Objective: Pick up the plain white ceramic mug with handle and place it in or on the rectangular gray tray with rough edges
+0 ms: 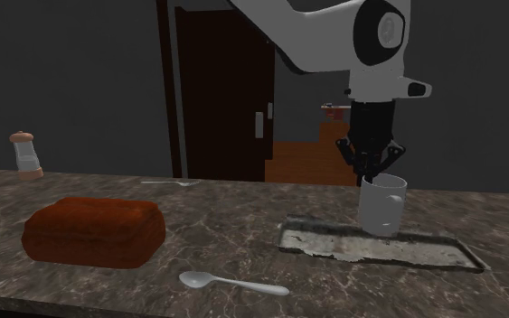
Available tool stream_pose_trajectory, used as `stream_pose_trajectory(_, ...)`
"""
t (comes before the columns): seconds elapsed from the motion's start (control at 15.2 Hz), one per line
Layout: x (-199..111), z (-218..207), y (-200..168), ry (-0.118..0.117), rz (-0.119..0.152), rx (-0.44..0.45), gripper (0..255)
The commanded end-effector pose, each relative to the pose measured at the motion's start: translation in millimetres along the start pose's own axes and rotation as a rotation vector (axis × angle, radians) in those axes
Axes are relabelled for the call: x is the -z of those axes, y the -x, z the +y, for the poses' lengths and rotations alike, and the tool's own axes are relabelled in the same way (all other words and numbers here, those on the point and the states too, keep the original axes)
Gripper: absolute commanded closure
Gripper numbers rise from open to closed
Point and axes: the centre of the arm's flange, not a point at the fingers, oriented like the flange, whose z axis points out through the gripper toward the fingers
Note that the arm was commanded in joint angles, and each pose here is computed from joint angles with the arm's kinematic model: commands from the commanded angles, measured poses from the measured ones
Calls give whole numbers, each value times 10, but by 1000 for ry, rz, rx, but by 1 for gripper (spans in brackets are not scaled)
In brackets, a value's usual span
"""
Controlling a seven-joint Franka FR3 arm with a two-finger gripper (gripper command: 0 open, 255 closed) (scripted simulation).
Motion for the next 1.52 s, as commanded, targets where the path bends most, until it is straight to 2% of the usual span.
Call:
stream_pose_trajectory(0.0, -105, -11, 6, 0, 1, 0, 255)
stream_pose_trajectory(0.13, -214, -11, 12, 0, 1, 0, 255)
stream_pose_trajectory(0.66, -214, -11, 12, 0, 1, 0, 255)
stream_pose_trajectory(0.73, -214, -11, 12, 0, 1, 0, 0)
stream_pose_trajectory(1.06, -214, -11, 12, 0, 1, 0, 0)
stream_pose_trajectory(1.32, 285, -11, 13, 0, 1, 0, 0)
stream_pose_trajectory(1.45, 285, -11, 13, 0, 1, 0, 0)
